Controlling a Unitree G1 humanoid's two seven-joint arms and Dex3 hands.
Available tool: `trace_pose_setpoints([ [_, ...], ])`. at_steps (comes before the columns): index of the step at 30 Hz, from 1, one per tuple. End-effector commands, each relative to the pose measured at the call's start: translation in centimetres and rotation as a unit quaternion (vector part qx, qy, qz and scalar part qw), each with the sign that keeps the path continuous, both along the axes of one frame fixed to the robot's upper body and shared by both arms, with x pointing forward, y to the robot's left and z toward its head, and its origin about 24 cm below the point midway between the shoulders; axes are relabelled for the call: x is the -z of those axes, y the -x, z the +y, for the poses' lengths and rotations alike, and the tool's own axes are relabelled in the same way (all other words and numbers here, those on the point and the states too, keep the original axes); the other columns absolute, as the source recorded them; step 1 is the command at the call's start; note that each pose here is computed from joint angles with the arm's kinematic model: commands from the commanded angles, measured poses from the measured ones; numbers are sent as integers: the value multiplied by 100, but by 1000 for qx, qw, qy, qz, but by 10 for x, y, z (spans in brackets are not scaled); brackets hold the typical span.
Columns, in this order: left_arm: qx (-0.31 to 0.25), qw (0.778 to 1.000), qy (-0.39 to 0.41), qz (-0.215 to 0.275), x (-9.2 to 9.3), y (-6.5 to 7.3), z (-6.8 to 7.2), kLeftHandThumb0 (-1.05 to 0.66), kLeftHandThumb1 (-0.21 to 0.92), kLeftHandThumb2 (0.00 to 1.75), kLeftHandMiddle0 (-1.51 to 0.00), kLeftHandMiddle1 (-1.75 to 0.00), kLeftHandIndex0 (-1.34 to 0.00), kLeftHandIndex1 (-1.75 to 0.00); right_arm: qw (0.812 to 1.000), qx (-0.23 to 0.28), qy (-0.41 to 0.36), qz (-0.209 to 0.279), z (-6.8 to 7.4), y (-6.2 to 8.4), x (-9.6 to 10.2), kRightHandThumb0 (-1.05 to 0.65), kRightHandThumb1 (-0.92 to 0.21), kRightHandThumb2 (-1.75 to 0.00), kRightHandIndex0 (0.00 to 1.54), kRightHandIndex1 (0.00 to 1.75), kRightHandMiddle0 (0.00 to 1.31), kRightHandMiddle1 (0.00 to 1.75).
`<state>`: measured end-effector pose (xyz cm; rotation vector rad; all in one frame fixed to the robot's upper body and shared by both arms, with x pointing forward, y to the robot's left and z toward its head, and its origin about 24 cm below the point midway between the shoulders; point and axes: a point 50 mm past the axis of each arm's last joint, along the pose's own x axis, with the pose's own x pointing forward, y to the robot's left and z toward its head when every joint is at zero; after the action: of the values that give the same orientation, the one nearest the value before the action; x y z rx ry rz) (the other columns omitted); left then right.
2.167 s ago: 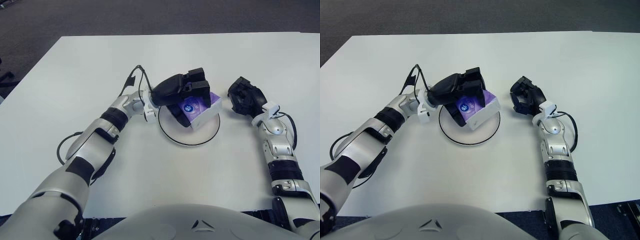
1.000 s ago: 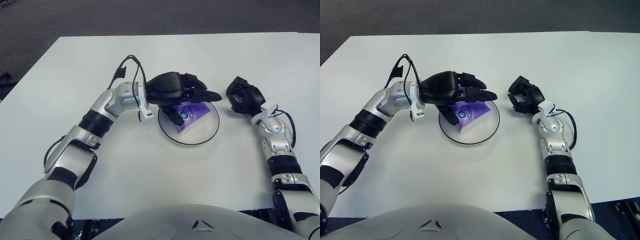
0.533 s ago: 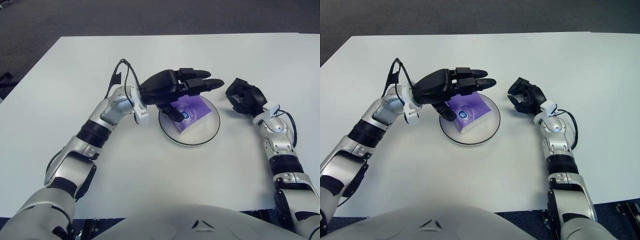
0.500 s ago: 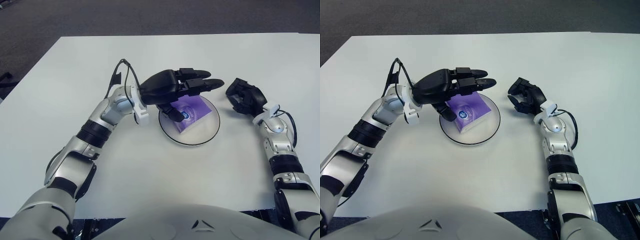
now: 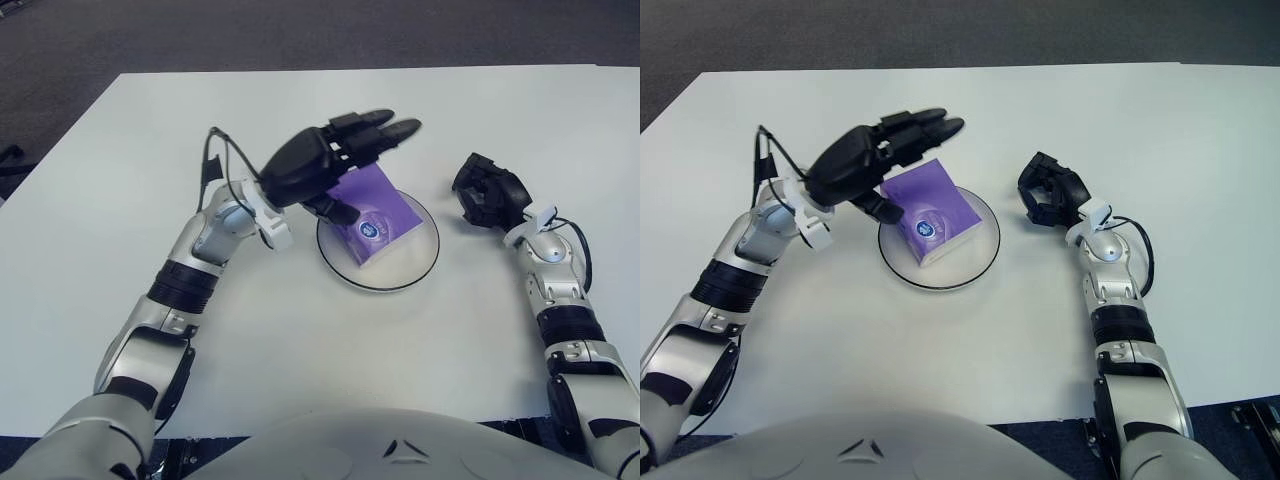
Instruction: Put the tissue paper into the plate.
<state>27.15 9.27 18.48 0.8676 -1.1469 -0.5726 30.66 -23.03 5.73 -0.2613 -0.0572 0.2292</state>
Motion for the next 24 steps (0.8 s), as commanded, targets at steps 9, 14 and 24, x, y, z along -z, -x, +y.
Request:
trace_pose_setpoints([
  [9, -41, 994, 103, 24, -3, 3, 26, -103, 92, 101, -51, -1, -56, -10, 987, -2, 15, 161, 6, 34, 66, -39, -63, -90, 83, 175, 38, 175],
  [14, -81, 985, 147, 49, 0, 3, 32, -101, 92, 99, -56, -2, -65, -11, 987, -2, 15, 159, 7, 34, 65, -39, -64, -89, 83, 175, 38, 175],
  [24, -198, 967, 157, 44, 16, -21, 66, -92, 92, 95, -77, -45, -73, -14, 987, -1, 14, 157, 8, 34, 64, -39, -65, -87, 83, 175, 37, 175],
])
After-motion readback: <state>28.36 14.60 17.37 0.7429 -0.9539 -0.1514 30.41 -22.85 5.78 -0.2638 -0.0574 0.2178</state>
